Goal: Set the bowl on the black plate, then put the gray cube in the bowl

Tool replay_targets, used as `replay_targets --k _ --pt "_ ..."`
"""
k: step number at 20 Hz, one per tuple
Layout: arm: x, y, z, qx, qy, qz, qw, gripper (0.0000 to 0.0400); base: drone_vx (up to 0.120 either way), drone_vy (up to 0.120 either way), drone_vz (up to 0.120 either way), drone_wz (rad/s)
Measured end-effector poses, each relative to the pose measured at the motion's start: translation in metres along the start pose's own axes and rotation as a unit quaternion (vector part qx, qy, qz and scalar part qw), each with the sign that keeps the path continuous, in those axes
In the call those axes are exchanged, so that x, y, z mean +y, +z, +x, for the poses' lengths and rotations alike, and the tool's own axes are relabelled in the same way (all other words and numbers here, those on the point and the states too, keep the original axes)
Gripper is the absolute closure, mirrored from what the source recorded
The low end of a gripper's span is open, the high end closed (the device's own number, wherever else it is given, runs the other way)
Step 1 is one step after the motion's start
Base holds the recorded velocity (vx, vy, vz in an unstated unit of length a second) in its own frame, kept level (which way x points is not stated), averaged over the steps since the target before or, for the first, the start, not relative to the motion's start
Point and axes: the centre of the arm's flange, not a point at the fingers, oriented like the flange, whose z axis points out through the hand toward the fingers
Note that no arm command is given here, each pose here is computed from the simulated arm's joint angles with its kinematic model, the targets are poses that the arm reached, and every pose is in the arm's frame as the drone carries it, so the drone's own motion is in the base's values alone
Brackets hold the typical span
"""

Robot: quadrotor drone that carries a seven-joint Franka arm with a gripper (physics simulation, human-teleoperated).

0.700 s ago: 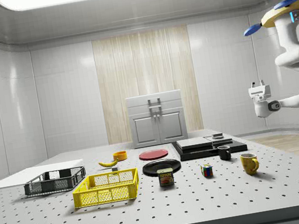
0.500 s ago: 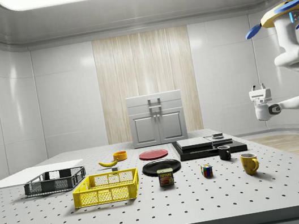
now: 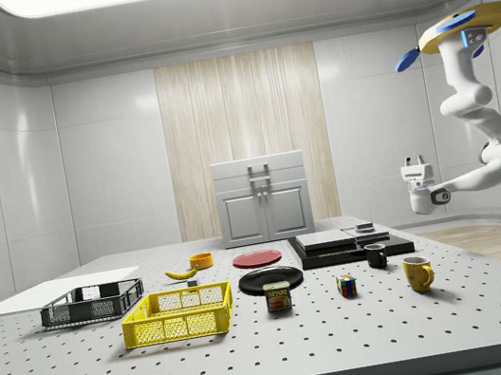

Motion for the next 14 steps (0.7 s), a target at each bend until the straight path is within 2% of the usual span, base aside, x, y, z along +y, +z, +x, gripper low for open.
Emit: replay_targets --k 14 --pt "-0.0003 -0.0121 0.0002 0.004 0.0 0.004 1.0 0.0 0.12 -0.12 0.0 0.0"
